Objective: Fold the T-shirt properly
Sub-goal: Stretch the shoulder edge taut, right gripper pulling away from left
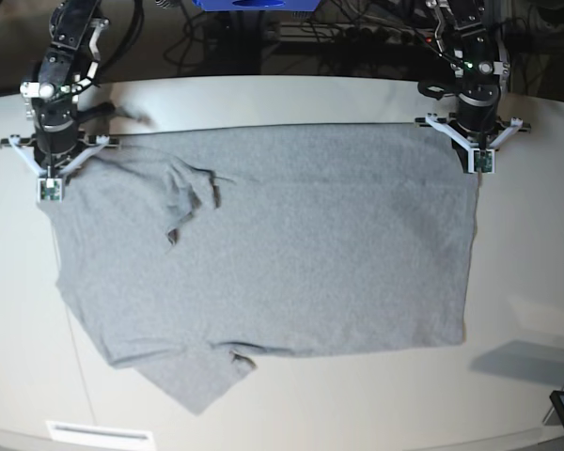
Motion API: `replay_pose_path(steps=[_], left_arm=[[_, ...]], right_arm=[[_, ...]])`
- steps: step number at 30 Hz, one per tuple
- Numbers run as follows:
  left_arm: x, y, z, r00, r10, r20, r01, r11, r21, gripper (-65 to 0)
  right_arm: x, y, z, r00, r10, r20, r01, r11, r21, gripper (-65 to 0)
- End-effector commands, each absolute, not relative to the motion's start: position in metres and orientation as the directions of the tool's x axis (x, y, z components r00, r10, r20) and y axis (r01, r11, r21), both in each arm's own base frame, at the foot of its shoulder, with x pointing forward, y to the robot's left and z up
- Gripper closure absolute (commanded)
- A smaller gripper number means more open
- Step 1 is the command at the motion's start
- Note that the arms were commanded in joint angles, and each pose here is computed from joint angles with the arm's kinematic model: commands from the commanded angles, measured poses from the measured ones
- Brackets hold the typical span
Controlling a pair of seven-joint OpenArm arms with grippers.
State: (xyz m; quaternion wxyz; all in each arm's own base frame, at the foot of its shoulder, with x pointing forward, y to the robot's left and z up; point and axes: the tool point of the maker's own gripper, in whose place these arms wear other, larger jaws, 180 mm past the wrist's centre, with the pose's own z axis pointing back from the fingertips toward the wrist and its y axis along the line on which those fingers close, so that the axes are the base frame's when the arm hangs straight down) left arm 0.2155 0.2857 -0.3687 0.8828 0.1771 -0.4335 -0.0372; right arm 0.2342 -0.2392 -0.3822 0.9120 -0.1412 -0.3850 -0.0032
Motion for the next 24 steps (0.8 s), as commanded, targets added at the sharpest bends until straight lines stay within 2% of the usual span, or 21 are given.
replay_pose_path(steps=[1, 9, 19, 24], left_arm=[[0.219, 0.289, -0.36, 0.598, -0.236, 0.766, -0.095, 0.928, 0.36, -0.2], [0.217, 0.291, -0.364, 0.608, -0.235, 0.758, -0.093, 0.928, 0.362, -0.2], [0.22, 0.292, -0.362, 0.602, -0.237, 0.763, -0.095, 0.927, 0.363, -0.2], [0.221, 0.292, -0.361, 0.6, -0.237, 0.765, -0.096, 0.927, 0.362, -0.2]], right_arm=[[0.236, -0.242, -0.38, 0.693, 0.107, 0.713, 0.119, 0.958, -0.26, 0.0], [0.225, -0.244, -0.404, 0.739, 0.077, 0.669, 0.12, 0.962, -0.244, 0.0], [0.194, -0.299, -0.4, 0.757, -0.008, 0.654, 0.266, 0.917, -0.297, 0.0], [0.187, -0.304, -0.399, 0.763, -0.011, 0.647, 0.274, 0.911, -0.307, 0.0]])
